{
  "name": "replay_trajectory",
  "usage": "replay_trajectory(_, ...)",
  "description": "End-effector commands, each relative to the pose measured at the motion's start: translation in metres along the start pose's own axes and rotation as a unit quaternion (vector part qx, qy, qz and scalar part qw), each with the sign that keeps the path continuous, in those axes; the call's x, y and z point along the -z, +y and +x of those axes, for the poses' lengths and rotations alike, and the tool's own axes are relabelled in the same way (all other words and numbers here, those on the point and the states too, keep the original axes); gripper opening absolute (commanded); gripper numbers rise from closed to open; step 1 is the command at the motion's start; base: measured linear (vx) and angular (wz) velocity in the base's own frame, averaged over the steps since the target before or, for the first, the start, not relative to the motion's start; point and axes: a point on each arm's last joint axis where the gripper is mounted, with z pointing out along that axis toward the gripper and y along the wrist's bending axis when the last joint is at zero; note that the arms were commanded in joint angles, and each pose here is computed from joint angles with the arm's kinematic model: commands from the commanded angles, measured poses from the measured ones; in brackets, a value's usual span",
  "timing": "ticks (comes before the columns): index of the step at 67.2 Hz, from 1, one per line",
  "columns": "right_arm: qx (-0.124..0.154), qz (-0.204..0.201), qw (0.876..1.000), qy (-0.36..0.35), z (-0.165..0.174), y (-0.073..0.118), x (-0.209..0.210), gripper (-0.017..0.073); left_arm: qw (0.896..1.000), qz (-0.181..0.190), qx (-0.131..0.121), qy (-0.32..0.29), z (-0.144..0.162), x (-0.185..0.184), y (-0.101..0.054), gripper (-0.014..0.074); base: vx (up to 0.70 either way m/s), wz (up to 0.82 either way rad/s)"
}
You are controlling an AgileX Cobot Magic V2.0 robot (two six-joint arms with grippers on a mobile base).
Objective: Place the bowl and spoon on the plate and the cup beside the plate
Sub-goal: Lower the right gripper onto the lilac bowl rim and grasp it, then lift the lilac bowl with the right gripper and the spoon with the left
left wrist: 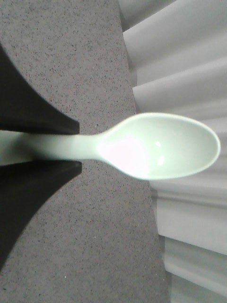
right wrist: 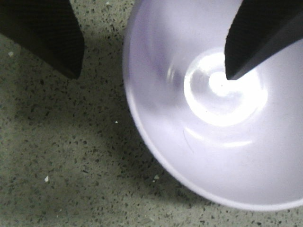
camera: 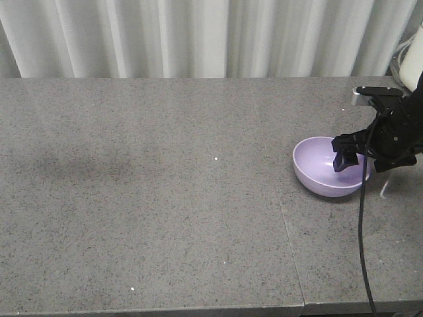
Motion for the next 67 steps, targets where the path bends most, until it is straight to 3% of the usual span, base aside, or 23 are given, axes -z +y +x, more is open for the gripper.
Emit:
replay_trajectory(1,0.001,0.009,0.998,-0.065,-0.012,0.001,0.027,0.0556,0.998,0.006,0.002,-0.058,-0.013,0.020,-0.003,-0.0006,0.00,0.00)
replay_trajectory(25,-0.004,0.009,0.998,-0.058,-0.015,-0.002,0.006,0.0293,0.998,0.006,0.002,-0.058,-0.013,0.020,-0.003,-0.0006,0.00,0.00)
replay_trajectory(37,0.010,0.012,0.997,-0.077,-0.020,-0.002,0.012,-0.0010,0.998,0.006,0.002,-0.058,-0.013,0.020,-0.003,-0.0006,0.00,0.00)
replay_trajectory(67,0.025,0.018,0.989,-0.143,-0.033,0.005,0.066,-0.0007,0.998,0.006,0.002,-0.062,-0.014,0.020,-0.003,-0.0006,0.00,0.00)
